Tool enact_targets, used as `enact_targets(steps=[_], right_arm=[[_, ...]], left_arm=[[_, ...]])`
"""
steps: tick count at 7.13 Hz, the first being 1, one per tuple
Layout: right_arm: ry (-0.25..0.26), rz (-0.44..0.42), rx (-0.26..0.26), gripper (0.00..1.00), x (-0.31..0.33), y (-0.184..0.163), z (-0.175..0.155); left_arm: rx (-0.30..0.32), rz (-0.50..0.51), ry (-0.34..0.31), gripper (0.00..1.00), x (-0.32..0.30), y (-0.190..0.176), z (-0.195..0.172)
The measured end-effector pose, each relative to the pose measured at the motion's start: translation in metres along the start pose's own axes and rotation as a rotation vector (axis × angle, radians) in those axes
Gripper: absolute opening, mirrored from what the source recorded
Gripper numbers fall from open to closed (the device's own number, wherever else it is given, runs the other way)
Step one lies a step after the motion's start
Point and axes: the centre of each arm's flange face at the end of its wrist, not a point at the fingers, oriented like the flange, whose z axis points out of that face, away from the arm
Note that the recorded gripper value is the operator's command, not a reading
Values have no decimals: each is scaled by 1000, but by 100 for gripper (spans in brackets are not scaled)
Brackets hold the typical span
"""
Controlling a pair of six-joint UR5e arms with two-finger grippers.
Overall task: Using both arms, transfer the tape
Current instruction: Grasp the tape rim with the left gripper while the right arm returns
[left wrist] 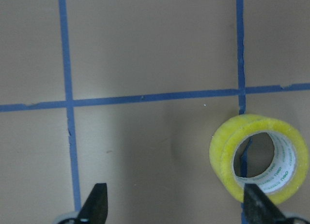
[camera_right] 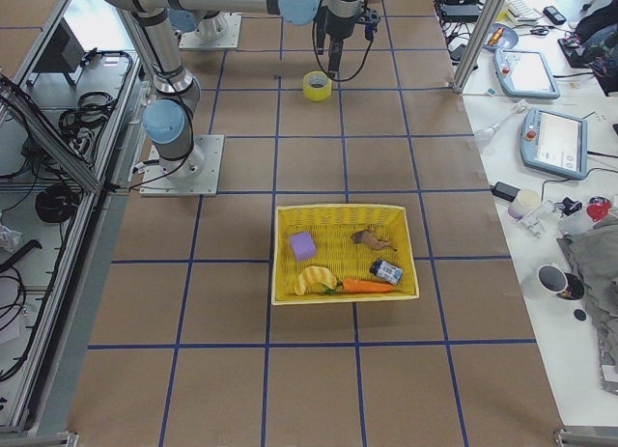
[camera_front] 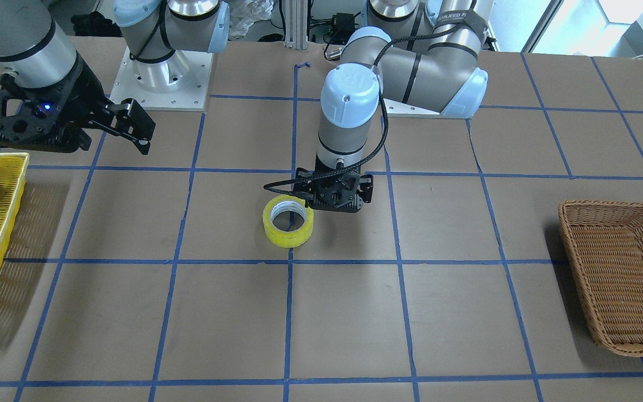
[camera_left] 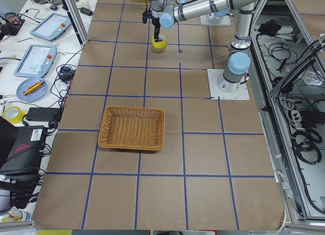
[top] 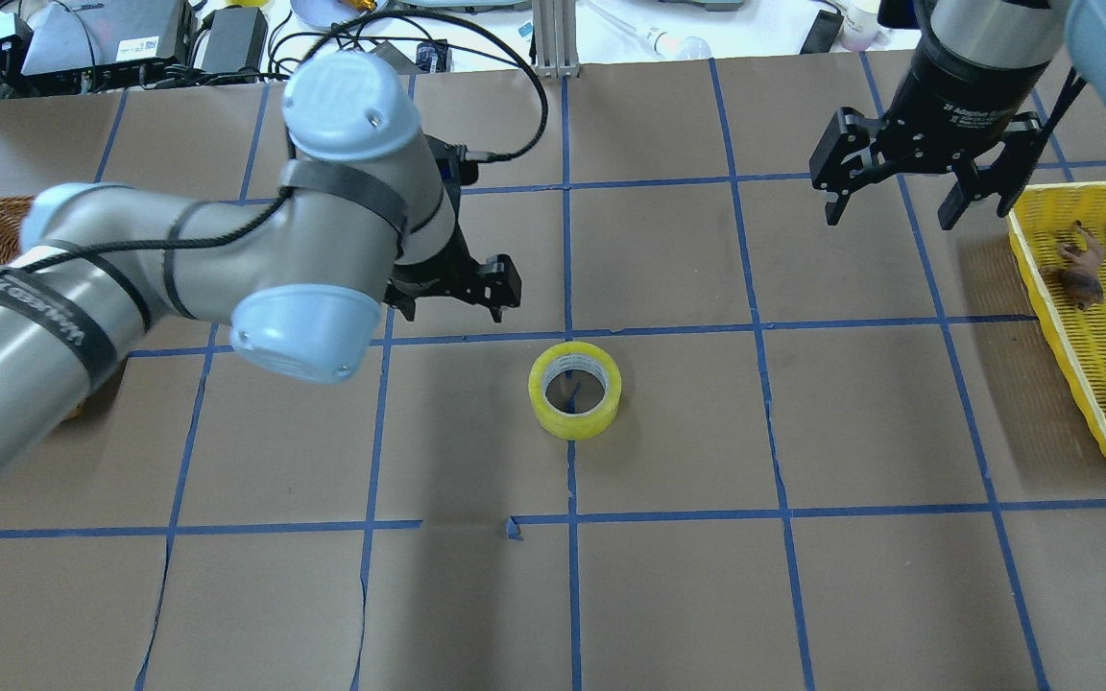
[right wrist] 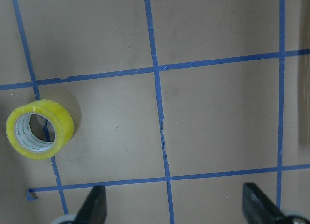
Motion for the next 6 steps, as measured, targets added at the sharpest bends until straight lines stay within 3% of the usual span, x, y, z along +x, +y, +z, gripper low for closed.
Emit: enact_targets(steps=[1, 2, 3, 4, 5, 6], right_arm=[[-4, -5, 0, 100, 0, 0, 0], [-4, -5, 3, 100, -1, 0, -1], [-6, -4, 5, 100, -1, -1, -1], [-6, -7, 5, 100, -1, -2, 1], [-6, -8, 6, 100, -1, -2, 1], [-4, -9, 8, 100, -1, -1, 0]], left_arm=[[-6, -7, -1, 100, 8, -2, 19], [-12, -10, -5, 77, 16, -2, 36], [-25, -12, -11, 42, 23, -1, 51], [-41, -23, -13, 16, 29, 1, 62], [-52, -39, -15, 0, 32, 2, 70], [-59, -48, -17, 0, 33, 1, 76]])
